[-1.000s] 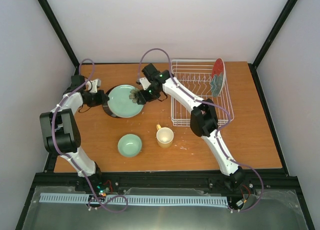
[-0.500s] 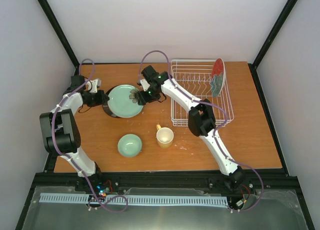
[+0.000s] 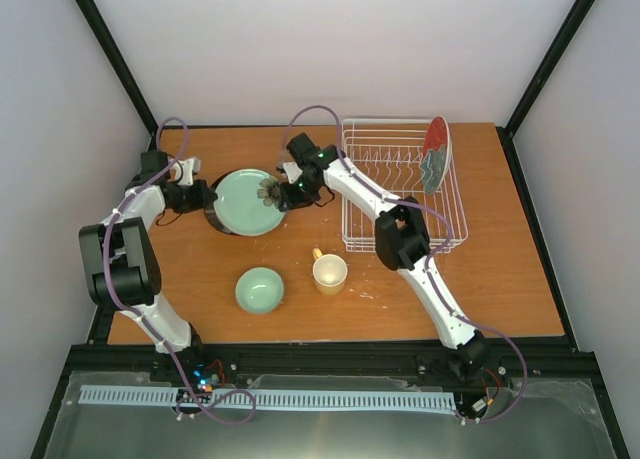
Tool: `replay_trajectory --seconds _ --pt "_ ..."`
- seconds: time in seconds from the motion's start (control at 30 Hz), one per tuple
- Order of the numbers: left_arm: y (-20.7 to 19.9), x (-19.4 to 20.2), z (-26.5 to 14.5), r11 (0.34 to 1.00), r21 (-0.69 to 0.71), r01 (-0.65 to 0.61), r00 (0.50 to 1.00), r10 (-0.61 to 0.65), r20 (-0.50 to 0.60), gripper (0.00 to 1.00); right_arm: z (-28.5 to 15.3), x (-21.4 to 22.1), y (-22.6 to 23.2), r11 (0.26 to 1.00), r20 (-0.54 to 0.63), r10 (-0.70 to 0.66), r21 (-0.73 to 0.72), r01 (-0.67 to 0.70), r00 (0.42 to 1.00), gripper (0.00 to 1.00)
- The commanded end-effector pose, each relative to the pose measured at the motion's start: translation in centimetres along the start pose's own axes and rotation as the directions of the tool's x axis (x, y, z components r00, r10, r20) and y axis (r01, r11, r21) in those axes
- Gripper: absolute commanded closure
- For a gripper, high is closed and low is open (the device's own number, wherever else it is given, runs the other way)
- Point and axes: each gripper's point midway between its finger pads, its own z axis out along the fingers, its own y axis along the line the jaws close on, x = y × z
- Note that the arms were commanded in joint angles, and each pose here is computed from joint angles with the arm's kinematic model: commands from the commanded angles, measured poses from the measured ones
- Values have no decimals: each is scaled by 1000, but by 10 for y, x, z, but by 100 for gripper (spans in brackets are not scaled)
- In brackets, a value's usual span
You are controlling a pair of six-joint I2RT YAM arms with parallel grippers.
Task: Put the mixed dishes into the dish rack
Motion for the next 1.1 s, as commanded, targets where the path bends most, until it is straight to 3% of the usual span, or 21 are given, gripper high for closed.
replay_trajectory --seconds 0.0,0.07,0.1,0.47,0.63,0.93,1.0,1.07 --pt "-16 -6 0 996 72 -46 999 44 31 99 0 -15 31 983 46 -11 -182 19 999 83" --pt "-16 -5 2 996 80 -41 999 38 33 99 -1 -18 32 980 54 -8 -198 19 999 95" --pt "-16 -5 3 996 85 -39 999 36 33 99 -2 -19 32 980 59 -16 -197 27 998 97" --pt "-15 -2 17 991 134 -7 1000 3 29 99 -19 -22 46 968 96 -58 -236 80 994 97" --pt "-9 -2 19 994 104 -12 1000 10 26 71 -25 -23 50 965 106 -82 -238 106 991 97" --pt "2 7 27 997 73 -8 1000 7 7 41 -34 -19 52 961 105 -88 -252 112 991 97" --pt "3 7 28 998 68 -15 1000 14 8 37 -35 -19 52 959 106 -85 -260 110 991 97" --pt "4 9 32 997 78 -14 1000 14 5 41 -36 -18 51 959 106 -82 -261 107 991 97"
